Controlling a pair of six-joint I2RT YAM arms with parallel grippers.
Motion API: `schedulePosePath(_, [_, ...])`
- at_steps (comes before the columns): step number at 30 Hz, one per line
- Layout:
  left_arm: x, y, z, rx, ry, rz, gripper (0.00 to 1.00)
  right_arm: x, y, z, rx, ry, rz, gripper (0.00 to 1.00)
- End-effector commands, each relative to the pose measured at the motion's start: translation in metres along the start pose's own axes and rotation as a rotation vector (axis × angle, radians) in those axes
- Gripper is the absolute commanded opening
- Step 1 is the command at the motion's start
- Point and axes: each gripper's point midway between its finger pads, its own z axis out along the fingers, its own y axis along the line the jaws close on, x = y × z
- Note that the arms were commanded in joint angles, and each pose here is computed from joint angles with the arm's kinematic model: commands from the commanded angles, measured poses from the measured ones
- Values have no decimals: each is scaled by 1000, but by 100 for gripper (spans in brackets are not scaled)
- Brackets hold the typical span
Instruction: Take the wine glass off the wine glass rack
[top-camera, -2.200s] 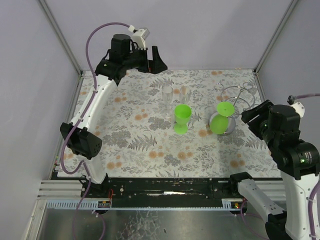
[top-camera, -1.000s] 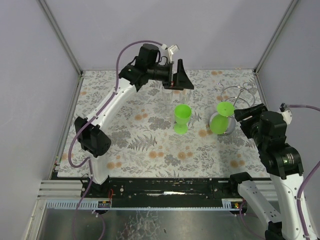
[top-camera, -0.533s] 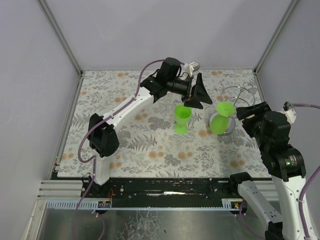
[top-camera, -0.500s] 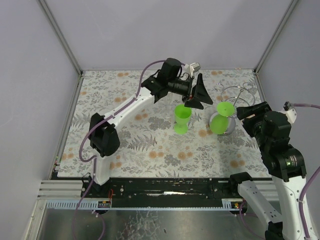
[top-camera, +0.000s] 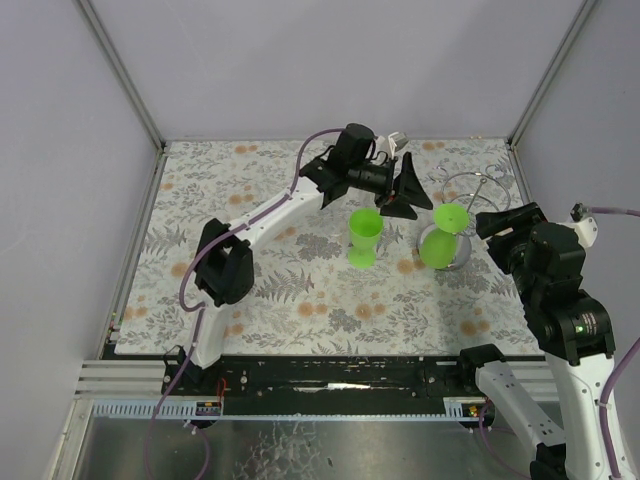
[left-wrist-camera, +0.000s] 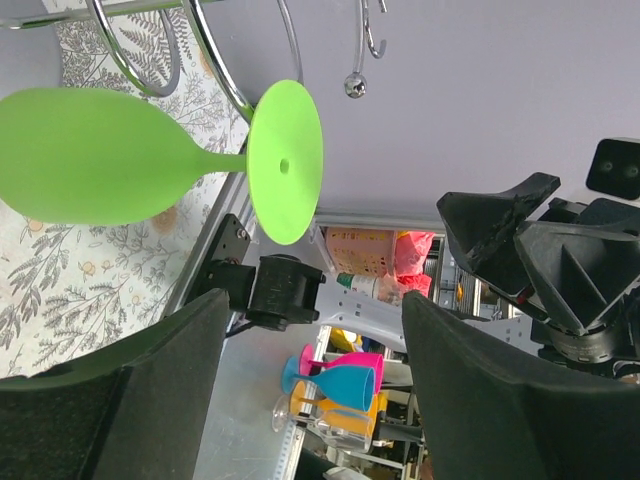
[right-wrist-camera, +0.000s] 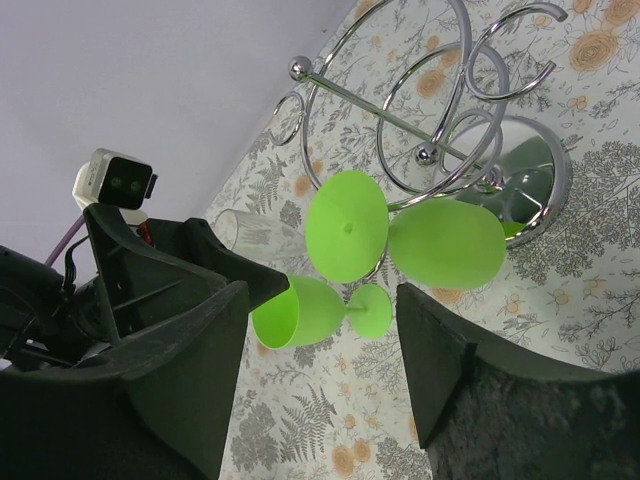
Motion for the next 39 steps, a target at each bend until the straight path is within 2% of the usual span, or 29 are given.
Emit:
schedulePosePath(1, [-8,-22,9,65,-28,70,66,-15,5,-8,-13,-54,5,68])
schedulePosePath(4, [-9,-17,15,62,-26,59,63,-15,3,-9,-9,-56,7,68])
schedulePosePath(20, [-14,-4,30,50,-35,46,60,-17,-1,-13,1,-66,8,68])
schedulePosePath(26, [-16,-6,33,54,-42,52,54,-18,-2,-14,3,-71,7,68])
schedulePosePath(39, [-12,0,41,44,-31,48,54,-20,-6,-19,11,-81,12,68])
